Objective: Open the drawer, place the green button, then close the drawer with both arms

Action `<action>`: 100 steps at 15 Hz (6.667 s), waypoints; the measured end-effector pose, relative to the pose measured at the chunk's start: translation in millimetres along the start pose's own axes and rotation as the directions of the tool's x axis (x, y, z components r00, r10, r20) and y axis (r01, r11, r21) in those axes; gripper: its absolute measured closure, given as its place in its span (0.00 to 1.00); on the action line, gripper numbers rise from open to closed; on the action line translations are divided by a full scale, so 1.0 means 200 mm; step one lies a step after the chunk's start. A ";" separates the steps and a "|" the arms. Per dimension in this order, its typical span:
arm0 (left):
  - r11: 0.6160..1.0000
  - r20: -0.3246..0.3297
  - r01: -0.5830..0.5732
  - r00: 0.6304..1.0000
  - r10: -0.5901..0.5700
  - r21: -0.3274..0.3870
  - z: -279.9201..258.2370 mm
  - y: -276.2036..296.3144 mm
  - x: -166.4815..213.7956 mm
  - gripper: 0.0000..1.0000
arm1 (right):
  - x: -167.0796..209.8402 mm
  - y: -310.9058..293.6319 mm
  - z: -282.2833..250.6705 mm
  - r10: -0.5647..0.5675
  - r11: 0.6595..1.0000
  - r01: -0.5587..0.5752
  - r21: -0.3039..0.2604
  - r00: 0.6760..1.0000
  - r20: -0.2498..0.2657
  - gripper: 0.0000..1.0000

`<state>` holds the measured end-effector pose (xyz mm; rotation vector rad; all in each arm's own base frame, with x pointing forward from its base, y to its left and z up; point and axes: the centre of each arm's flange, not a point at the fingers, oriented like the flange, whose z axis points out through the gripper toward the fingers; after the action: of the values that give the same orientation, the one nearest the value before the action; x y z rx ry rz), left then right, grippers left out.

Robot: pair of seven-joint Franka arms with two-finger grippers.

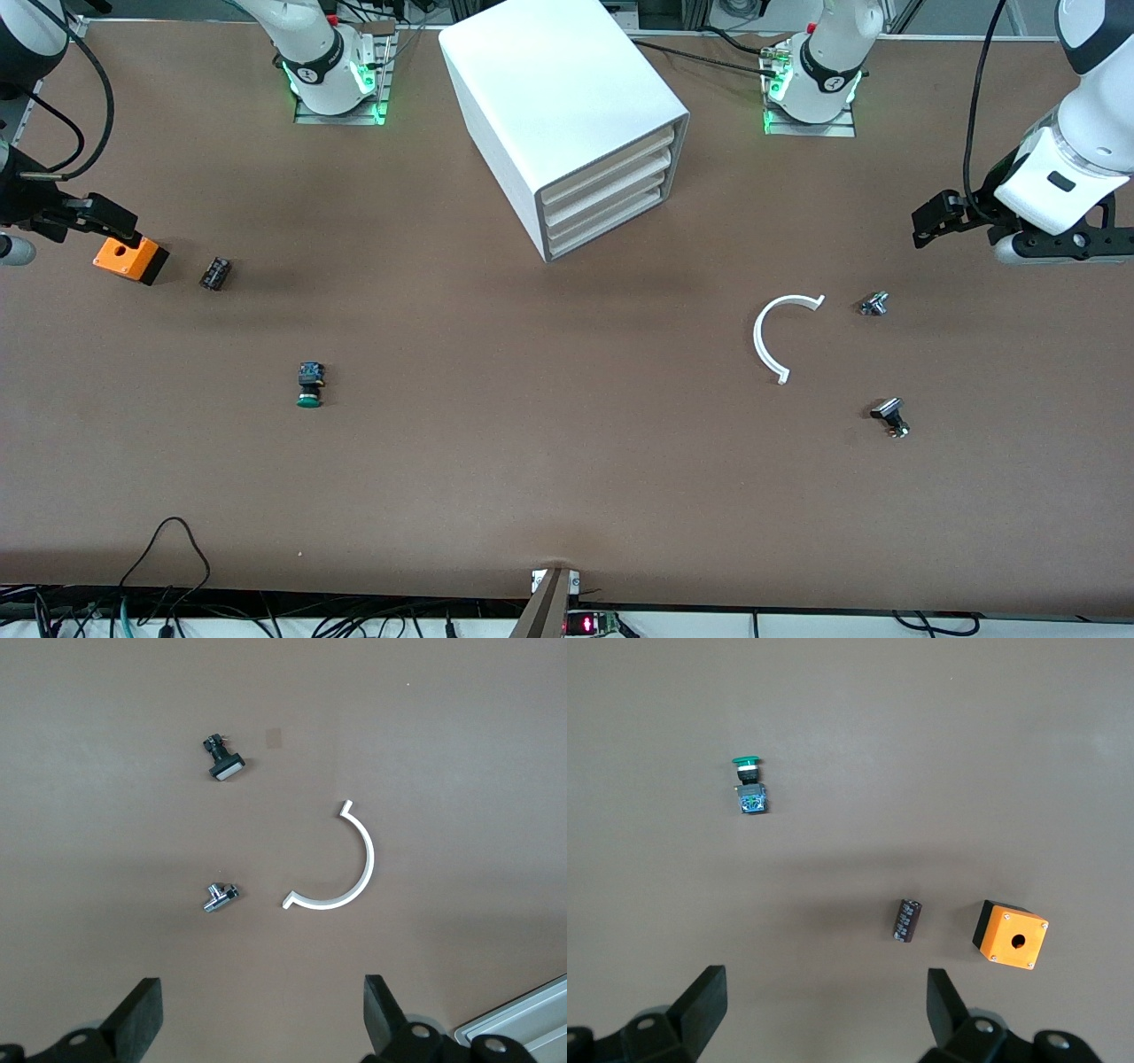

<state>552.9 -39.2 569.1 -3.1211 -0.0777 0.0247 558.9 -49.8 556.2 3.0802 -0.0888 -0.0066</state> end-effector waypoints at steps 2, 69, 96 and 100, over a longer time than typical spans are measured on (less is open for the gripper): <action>1.000 0.000 -0.003 1.000 0.003 0.000 0.00 0.00 0.00 0.00 | 0.00 0.00 0.00 -0.001 1.000 0.001 0.000 1.000 0.000 0.00; 0.625 0.492 0.221 0.817 0.301 -0.749 2.10 1.31 -0.74 0.63 | 0.57 -1.07 1.01 -0.330 0.939 0.338 0.061 0.938 -0.107 0.59; 0.879 -0.208 -0.274 0.956 0.206 -0.390 0.63 -0.11 0.28 0.00 | -0.48 -3.05 0.72 -0.983 0.053 0.986 -0.156 0.024 -0.184 0.59; 0.914 -0.149 -0.364 0.928 0.341 -0.179 0.20 -0.17 0.20 0.00 | -0.67 -3.17 0.83 -0.985 -0.122 0.984 -0.129 -0.137 -0.107 0.59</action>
<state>590.0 -2.8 530.1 -3.2815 0.5207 -0.1682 461.0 580.5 351.6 2.0997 2.2667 0.1858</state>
